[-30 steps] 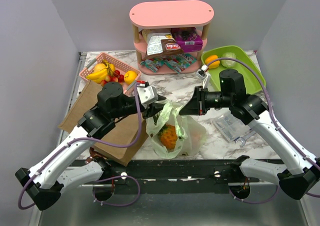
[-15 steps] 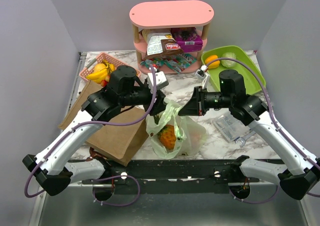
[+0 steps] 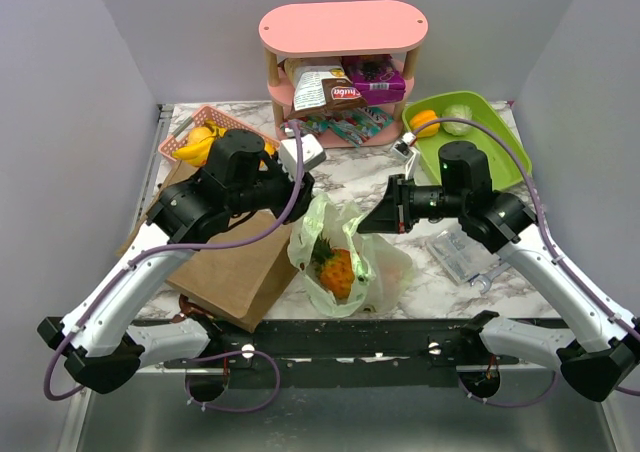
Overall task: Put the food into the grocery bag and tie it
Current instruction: Tie the grocery bag at the center of the board.
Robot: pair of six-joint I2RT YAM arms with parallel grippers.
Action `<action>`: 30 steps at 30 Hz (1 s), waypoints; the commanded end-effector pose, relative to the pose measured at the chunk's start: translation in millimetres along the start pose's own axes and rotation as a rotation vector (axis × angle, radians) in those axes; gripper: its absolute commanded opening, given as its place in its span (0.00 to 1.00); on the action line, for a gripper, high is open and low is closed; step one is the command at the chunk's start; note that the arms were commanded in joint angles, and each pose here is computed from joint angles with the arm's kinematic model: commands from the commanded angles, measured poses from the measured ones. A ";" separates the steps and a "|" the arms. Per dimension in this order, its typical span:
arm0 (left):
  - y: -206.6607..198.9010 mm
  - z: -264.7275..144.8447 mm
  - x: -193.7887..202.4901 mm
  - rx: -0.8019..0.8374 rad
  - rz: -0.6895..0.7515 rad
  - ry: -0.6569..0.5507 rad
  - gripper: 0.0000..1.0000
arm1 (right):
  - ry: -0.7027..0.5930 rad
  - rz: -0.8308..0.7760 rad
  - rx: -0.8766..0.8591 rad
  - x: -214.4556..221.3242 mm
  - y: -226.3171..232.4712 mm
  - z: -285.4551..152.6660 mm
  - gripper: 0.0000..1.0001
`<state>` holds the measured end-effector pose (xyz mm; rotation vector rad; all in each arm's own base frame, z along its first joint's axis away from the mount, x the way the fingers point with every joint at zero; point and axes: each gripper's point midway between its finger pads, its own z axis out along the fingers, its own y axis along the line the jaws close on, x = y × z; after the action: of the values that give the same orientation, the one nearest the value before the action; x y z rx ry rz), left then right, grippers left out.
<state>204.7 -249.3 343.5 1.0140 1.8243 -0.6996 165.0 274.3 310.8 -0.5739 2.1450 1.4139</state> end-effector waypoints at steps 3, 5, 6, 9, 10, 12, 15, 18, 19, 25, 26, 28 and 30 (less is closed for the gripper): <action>4.6 -26.0 -8.4 -0.061 -0.015 0.024 0.36 | -0.016 -0.016 -0.009 1.4 2.6 -0.8 0.02; 4.9 -31.4 -8.8 -0.072 -0.020 0.034 0.36 | -0.017 -0.014 -0.007 2.1 1.3 -0.5 0.02; 3.8 -34.0 -8.6 -0.071 -0.023 0.039 0.35 | -0.017 -0.014 -0.006 2.7 0.7 -0.4 0.02; 0.7 -40.3 -5.6 -0.065 -0.034 0.060 0.32 | -0.019 -0.012 -0.003 2.8 -0.1 -0.1 0.02; -1.0 -40.7 -3.6 -0.056 -0.035 0.066 0.32 | -0.020 -0.013 -0.006 2.7 0.7 -0.5 0.02; -9.1 -39.4 0.2 -0.007 -0.028 0.075 0.30 | -0.020 -0.013 -0.006 3.0 0.8 -0.7 0.02; -30.2 -36.6 5.1 0.121 -0.033 0.092 0.28 | -0.020 -0.014 -0.001 3.2 0.3 -1.4 0.02; -41.6 -32.6 10.1 0.197 -0.049 0.116 0.27 | -0.026 -0.013 0.009 2.8 -0.5 -2.3 0.02; -42.8 -30.6 11.6 0.207 -0.057 0.124 0.27 | -0.030 -0.011 0.016 2.4 -1.5 -2.6 0.02; -21.8 -30.8 2.1 0.061 -0.113 0.095 0.35 | -0.079 0.074 0.338 -10.0 -39.7 -21.1 0.35; -16.7 -33.5 -1.7 0.024 -0.126 0.085 0.37 | -0.083 0.087 0.392 -13.2 -42.0 -28.4 0.43; -12.5 -41.3 -9.0 -0.020 -0.147 0.061 0.41 | -0.075 0.109 0.448 -11.6 -40.1 -41.6 0.56; -12.1 -50.6 -15.5 -0.043 -0.168 0.030 0.43 | -0.080 0.122 0.451 -8.5 -30.8 -53.0 0.65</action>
<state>172.8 -236.7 352.3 1.0194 1.9719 -0.7856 190.8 245.7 308.8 -0.3280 2.2804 1.1102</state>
